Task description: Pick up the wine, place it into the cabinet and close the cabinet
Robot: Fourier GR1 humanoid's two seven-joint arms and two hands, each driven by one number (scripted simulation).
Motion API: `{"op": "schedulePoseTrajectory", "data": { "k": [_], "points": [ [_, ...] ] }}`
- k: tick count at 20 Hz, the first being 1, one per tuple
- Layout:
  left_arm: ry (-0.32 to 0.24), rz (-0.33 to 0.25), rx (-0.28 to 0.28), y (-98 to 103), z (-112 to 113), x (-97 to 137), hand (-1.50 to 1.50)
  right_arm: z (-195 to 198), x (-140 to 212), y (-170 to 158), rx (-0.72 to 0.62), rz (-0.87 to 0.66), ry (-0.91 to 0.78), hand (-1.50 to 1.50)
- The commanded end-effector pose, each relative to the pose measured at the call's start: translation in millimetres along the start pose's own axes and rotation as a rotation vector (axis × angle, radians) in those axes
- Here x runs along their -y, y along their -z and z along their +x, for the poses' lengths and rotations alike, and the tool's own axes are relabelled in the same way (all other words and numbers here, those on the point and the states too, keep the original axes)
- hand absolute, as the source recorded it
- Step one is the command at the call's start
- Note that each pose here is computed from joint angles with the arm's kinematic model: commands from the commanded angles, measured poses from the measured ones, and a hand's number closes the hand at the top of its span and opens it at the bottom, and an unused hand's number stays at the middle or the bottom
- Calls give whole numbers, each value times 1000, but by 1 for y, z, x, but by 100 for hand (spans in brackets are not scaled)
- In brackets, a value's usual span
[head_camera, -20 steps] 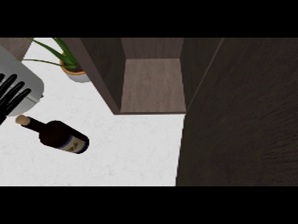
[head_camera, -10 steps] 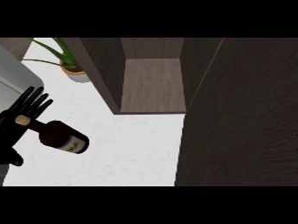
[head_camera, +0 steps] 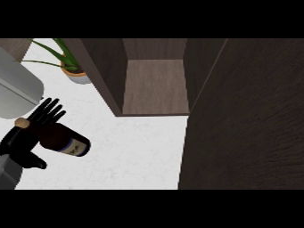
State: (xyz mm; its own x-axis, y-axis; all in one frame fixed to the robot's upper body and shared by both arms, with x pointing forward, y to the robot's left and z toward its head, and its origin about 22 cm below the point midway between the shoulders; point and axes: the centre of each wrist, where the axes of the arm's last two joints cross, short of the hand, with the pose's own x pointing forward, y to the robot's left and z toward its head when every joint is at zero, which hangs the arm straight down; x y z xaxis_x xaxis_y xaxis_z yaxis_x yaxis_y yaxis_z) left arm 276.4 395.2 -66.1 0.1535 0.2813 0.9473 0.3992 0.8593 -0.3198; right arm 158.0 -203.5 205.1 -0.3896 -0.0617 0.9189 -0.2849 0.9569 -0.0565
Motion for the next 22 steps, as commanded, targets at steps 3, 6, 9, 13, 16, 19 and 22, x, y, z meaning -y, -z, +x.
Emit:
{"op": "schedulePoseTrajectory", "data": {
  "k": [3,6,9,13,16,19,22],
  "points": [
    [-53,-83,41,-13,-40,10,-150,14,8,-6,33,16,24,-150],
    [-80,-69,36,-12,-39,4,-150,9,-3,-3,34,42,20,-150],
    [-137,-66,39,-16,-53,9,-150,3,0,-2,37,33,25,-150],
    [-184,-88,1,-19,-54,6,-150,14,-10,-10,29,58,27,-150],
    [-229,-101,34,4,-74,30,-150,8,-8,-5,10,50,21,-150],
    [-227,-108,31,2,-74,28,-150,12,1,-5,27,29,22,-150],
    [-219,-139,58,9,-69,30,-150,12,-9,-11,26,50,31,-150]
  ]
}}
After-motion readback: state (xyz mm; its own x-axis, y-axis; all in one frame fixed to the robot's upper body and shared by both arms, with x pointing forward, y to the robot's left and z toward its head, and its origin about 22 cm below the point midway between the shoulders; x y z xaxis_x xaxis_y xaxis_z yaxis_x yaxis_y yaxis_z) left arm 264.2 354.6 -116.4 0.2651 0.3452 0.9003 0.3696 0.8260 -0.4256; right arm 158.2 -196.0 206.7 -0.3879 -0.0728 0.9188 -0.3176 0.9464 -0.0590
